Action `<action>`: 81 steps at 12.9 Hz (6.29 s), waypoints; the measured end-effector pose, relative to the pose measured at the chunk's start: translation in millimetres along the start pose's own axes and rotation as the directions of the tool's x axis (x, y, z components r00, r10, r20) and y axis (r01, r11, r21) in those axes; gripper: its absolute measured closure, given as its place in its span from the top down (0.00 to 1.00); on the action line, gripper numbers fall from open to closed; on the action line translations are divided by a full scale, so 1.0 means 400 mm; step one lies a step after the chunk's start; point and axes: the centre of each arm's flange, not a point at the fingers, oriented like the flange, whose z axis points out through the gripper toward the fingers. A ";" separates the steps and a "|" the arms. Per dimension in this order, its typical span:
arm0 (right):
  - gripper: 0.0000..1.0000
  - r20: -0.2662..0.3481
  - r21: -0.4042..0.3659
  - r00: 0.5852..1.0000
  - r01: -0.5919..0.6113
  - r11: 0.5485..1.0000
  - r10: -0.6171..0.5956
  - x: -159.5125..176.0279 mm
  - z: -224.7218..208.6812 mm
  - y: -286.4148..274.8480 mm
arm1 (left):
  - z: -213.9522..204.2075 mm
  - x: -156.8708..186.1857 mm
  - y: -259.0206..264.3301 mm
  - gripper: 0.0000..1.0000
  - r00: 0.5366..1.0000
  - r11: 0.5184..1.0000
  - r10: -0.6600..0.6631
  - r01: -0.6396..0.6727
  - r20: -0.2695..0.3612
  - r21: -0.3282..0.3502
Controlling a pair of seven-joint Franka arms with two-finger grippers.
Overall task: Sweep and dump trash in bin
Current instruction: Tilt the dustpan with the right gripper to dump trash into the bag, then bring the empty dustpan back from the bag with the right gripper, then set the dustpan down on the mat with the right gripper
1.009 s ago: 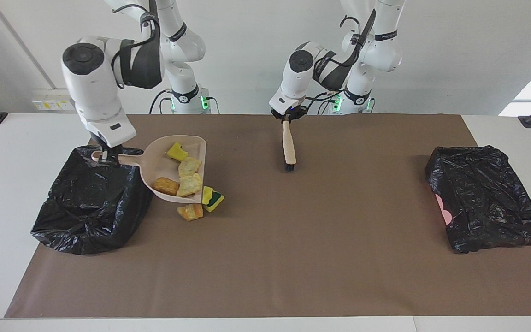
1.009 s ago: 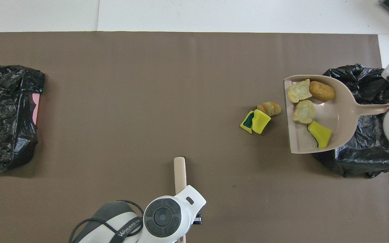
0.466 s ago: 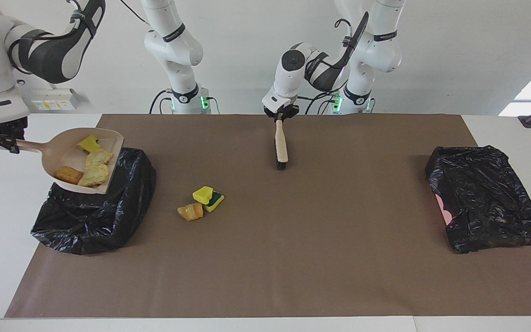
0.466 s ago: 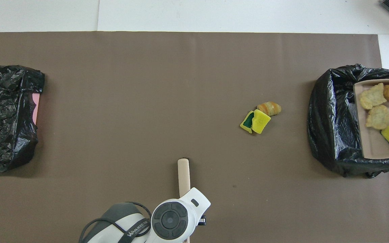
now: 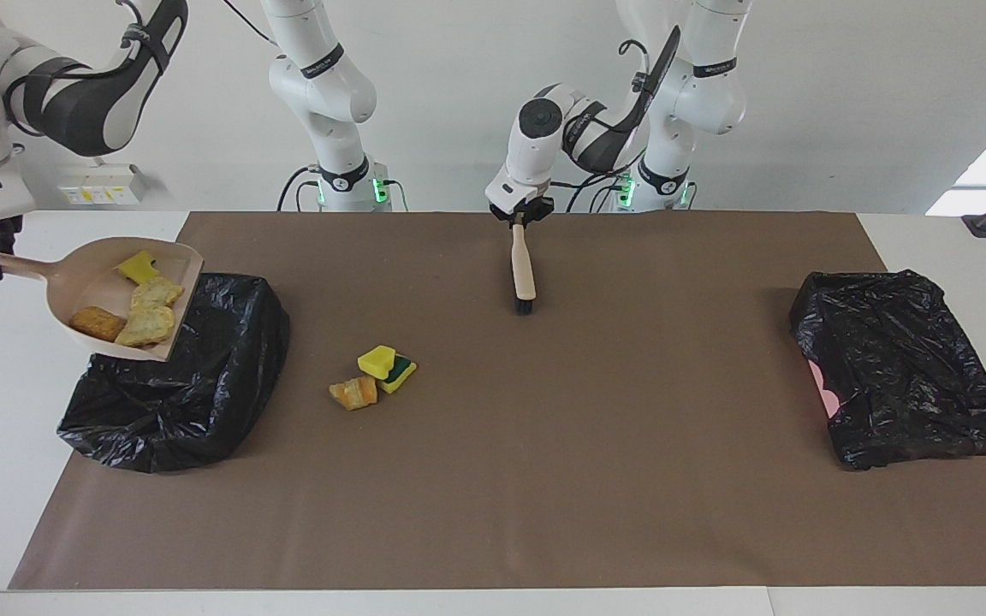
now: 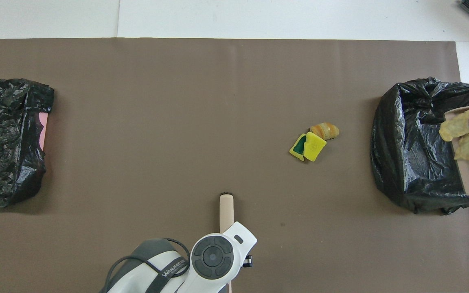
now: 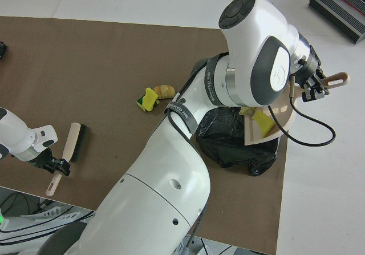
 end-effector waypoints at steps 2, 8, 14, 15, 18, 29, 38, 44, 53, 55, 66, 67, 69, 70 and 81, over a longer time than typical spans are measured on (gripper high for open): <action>0.32 0.055 -0.003 0.998 0.042 0.999 -0.042 0.037 -0.031 0.030 | -0.010 0.005 0.000 0.98 1.000 1.000 -0.006 0.006 0.004 0.000; 0.32 0.217 0.008 0.975 0.055 0.998 -0.056 0.109 -0.108 0.079 | -0.166 0.135 -0.105 1.00 0.994 0.996 -0.092 0.092 -0.054 0.002; 0.32 0.355 -0.014 0.927 0.133 0.991 -0.120 0.179 -0.175 0.092 | -0.361 0.301 -0.393 1.00 0.963 0.975 -0.222 0.218 -0.155 -0.039; 0.32 0.364 -0.016 0.923 0.141 0.990 -0.125 0.183 -0.184 0.091 | -0.374 0.320 -0.442 1.00 0.964 0.977 -0.214 0.211 -0.156 -0.039; 0.32 0.392 -0.023 0.910 0.160 0.987 -0.138 0.173 -0.208 0.084 | -0.400 0.378 -0.601 1.00 0.973 0.987 -0.163 0.160 -0.166 -0.030; 0.32 0.189 -0.140 0.981 0.078 0.987 -0.051 0.183 -0.385 0.033 | -0.773 0.385 -0.874 1.00 0.970 0.995 0.091 -0.080 -0.226 0.059; 0.32 -0.334 -0.028 0.905 -0.287 0.957 0.262 0.465 -0.374 0.093 | -0.967 0.395 -0.885 1.00 0.941 0.990 0.136 -0.119 -0.309 0.074; 0.32 -0.403 0.287 0.672 -0.552 0.783 0.622 0.749 -0.404 0.143 | -0.966 0.399 -0.914 1.00 0.944 0.993 0.116 -0.099 -0.309 0.068; 0.32 -0.152 0.642 0.186 -0.728 0.240 0.971 1.105 -0.674 0.102 | -0.965 0.411 -0.847 1.00 0.926 0.985 0.169 -0.149 -0.339 0.086; 0.32 -0.017 0.678 0.088 -0.731 0.076 0.996 1.195 -0.737 0.088 | -0.950 0.436 -0.858 1.00 0.918 0.986 0.165 -0.144 -0.360 0.086; 0.39 0.317 0.654 0.004 -0.725 -0.216 0.948 1.592 -0.693 0.173 | -0.892 0.538 -0.916 1.00 0.905 0.990 0.138 -0.115 -0.403 0.080; 0.51 0.314 0.655 -0.001 -0.723 -0.218 0.949 1.586 -0.695 0.178 | -0.890 0.541 -0.917 1.00 0.905 0.990 0.137 -0.115 -0.403 0.080; 0.76 0.302 0.661 -0.011 -0.718 -0.218 0.953 1.570 -0.714 0.184 | -0.886 0.547 -0.917 1.00 0.905 0.990 0.138 -0.115 -0.403 0.080; 0.85 0.297 0.663 -0.014 -0.716 -0.217 0.955 1.555 -0.727 0.183 | -0.884 0.548 -0.916 1.00 0.905 0.990 0.139 -0.116 -0.403 0.080; 1.00 0.280 0.636 -0.028 -0.744 -0.207 0.960 1.475 -0.873 -0.106 | -0.751 0.675 -0.732 1.00 0.875 0.983 0.183 -0.167 -0.448 0.074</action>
